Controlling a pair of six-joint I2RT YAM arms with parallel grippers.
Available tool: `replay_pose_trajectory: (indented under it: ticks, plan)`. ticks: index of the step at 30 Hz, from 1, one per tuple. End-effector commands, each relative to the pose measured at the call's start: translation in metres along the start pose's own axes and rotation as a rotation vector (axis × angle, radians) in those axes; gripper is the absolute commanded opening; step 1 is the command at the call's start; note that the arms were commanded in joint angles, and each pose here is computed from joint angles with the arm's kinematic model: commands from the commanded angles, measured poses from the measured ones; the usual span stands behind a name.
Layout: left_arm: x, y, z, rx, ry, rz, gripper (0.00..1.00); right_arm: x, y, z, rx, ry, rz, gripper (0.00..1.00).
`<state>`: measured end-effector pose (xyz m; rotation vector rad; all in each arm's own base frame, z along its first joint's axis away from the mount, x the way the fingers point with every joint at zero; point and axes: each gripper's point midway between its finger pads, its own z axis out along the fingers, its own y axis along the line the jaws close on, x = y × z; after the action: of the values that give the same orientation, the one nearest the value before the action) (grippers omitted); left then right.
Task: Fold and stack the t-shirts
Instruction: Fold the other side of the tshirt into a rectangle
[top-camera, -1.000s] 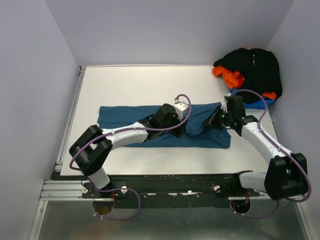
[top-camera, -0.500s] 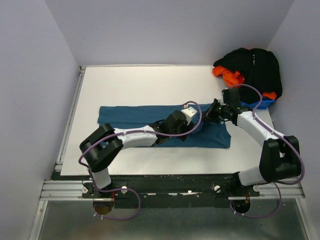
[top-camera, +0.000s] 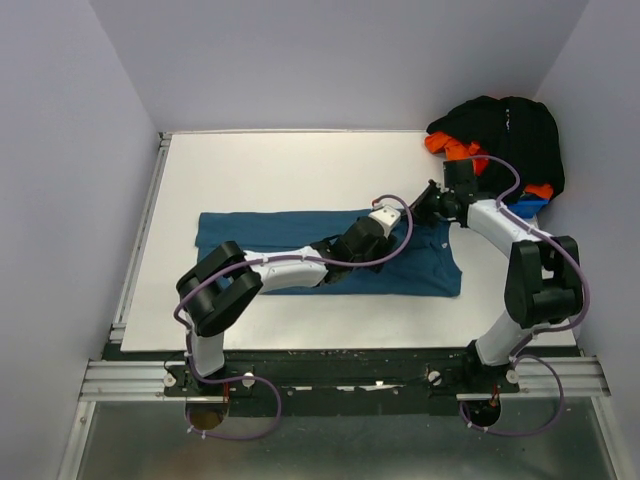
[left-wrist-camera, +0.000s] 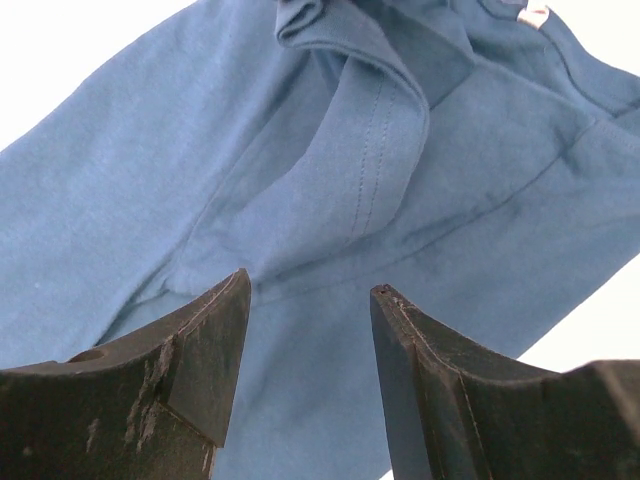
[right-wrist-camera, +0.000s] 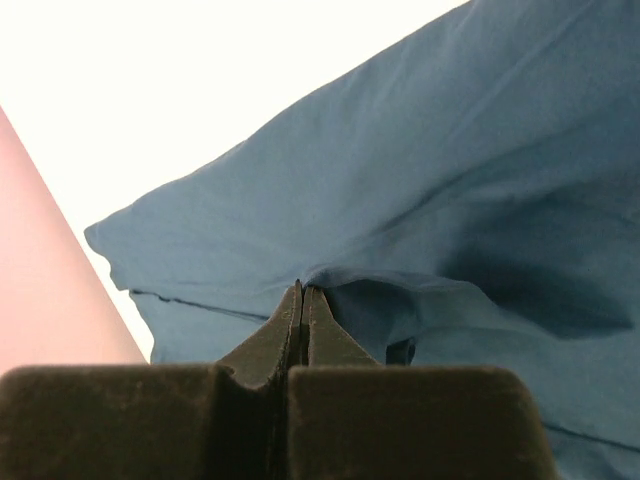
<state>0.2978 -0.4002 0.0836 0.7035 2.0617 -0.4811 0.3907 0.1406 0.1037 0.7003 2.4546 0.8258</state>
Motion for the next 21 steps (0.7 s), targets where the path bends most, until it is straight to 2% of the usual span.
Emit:
replay_pose_trajectory:
  ticks: [1, 4, 9, 12, 15, 19, 21]
  plan:
    - [-0.013, -0.003, 0.010, -0.028, -0.032, -0.033, 0.65, -0.018, 0.008, 0.013, -0.022, -0.023, 0.041, 0.01]
    - [-0.012, -0.008, 0.015, -0.017, -0.027, -0.047, 0.64, -0.020, 0.007, 0.022, -0.023, -0.009, 0.051, 0.01]
    - [-0.006, -0.019, 0.023, 0.004, -0.013, -0.050, 0.50, -0.021, 0.001, 0.035, -0.009, 0.014, 0.065, 0.01]
    - [-0.003, -0.022, 0.028, 0.004, -0.005, -0.043, 0.50, -0.021, 0.000, 0.039, -0.007, 0.021, 0.068, 0.01]
    - [-0.002, -0.022, 0.032, -0.007, 0.005, -0.038, 0.54, -0.022, 0.000, 0.041, -0.009, 0.024, 0.068, 0.01]
    - [-0.002, -0.016, 0.040, -0.049, 0.012, -0.021, 0.65, -0.023, -0.002, 0.042, -0.010, 0.024, 0.072, 0.01]
    - [-0.002, -0.012, 0.044, -0.077, 0.022, -0.005, 0.66, -0.022, -0.002, 0.042, -0.012, 0.029, 0.071, 0.01]
